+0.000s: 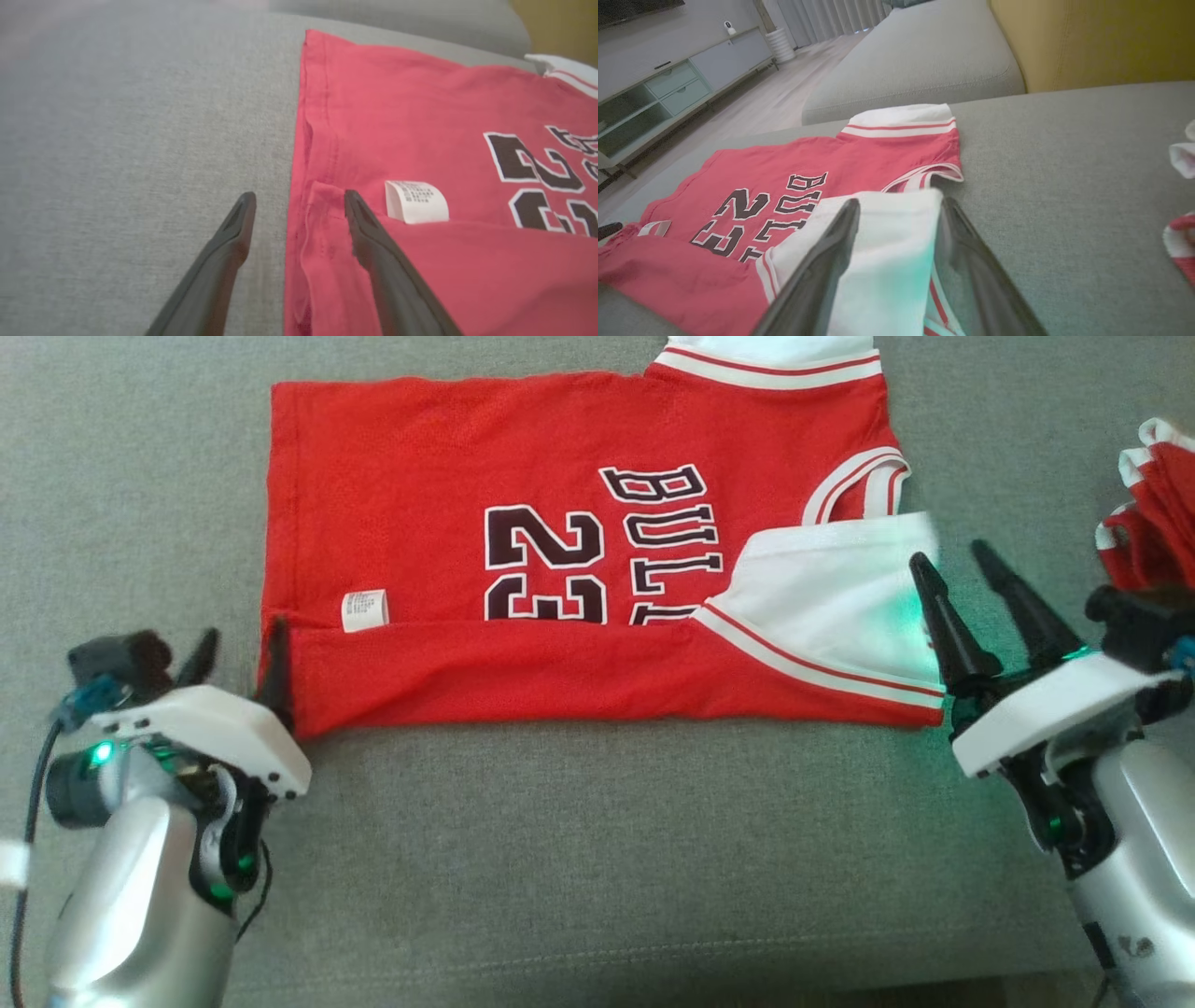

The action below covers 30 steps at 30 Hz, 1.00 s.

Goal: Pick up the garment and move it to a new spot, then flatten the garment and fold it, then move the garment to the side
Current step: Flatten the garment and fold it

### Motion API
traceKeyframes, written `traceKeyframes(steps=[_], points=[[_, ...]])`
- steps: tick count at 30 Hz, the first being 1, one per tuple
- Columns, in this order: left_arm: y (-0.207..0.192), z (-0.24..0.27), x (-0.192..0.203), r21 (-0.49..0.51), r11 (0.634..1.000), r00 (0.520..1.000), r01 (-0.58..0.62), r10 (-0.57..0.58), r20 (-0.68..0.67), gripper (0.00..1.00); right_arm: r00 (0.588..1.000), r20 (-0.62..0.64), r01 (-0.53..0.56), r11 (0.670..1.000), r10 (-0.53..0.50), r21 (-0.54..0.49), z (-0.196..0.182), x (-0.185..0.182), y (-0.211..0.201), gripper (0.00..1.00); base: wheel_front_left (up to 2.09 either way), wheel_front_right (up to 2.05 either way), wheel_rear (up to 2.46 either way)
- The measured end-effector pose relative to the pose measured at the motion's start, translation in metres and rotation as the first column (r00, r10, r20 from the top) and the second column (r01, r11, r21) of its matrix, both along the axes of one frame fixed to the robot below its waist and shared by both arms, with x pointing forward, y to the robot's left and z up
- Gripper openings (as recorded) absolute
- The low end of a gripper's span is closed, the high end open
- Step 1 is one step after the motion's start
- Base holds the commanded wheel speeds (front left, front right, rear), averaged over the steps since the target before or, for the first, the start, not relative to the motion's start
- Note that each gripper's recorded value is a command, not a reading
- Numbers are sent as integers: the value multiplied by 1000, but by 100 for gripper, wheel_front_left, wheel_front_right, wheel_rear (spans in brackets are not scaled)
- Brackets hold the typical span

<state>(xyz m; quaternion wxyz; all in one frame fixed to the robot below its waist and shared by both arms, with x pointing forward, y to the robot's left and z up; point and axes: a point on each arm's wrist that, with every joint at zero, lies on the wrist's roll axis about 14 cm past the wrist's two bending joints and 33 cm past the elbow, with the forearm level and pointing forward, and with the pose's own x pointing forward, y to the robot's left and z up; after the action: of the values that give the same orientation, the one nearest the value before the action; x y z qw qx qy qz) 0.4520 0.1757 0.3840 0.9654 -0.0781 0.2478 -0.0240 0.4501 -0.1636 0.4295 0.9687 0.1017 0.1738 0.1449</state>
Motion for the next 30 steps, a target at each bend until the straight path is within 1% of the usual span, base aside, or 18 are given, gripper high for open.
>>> traceKeyframes(steps=[3,5,7,14,18,19,23,30], points=[[8,16,6,35,998,991,-54,50,121,100,996,85,9,1000,-7,-23,9,2,-3,100,0,0,0],[11,31,8,67,994,973,-85,69,219,100,987,159,20,999,-12,-49,20,4,-7,100,0,0,0],[9,44,4,78,992,952,-102,75,296,100,975,219,48,997,-33,-64,30,5,-13,100,0,0,0],[6,79,-20,109,984,898,-138,78,432,100,963,258,98,992,-76,-73,37,-27,-11,100,0,0,0],[3,92,-32,116,983,880,-142,71,470,100,956,276,122,990,-99,-71,51,-40,-11,100,0,0,0],[2,92,-40,116,983,882,-140,70,467,100,954,279,135,988,-110,-69,56,-46,-11,100,0,0,0],[-3,88,-54,127,985,892,-120,51,449,100,957,257,155,986,-132,-69,56,-62,-11,100,0,0,0],[-9,87,-61,135,986,897,-95,26,441,100,958,238,182,980,-160,-74,58,-78,-15,100,0,0,0]])
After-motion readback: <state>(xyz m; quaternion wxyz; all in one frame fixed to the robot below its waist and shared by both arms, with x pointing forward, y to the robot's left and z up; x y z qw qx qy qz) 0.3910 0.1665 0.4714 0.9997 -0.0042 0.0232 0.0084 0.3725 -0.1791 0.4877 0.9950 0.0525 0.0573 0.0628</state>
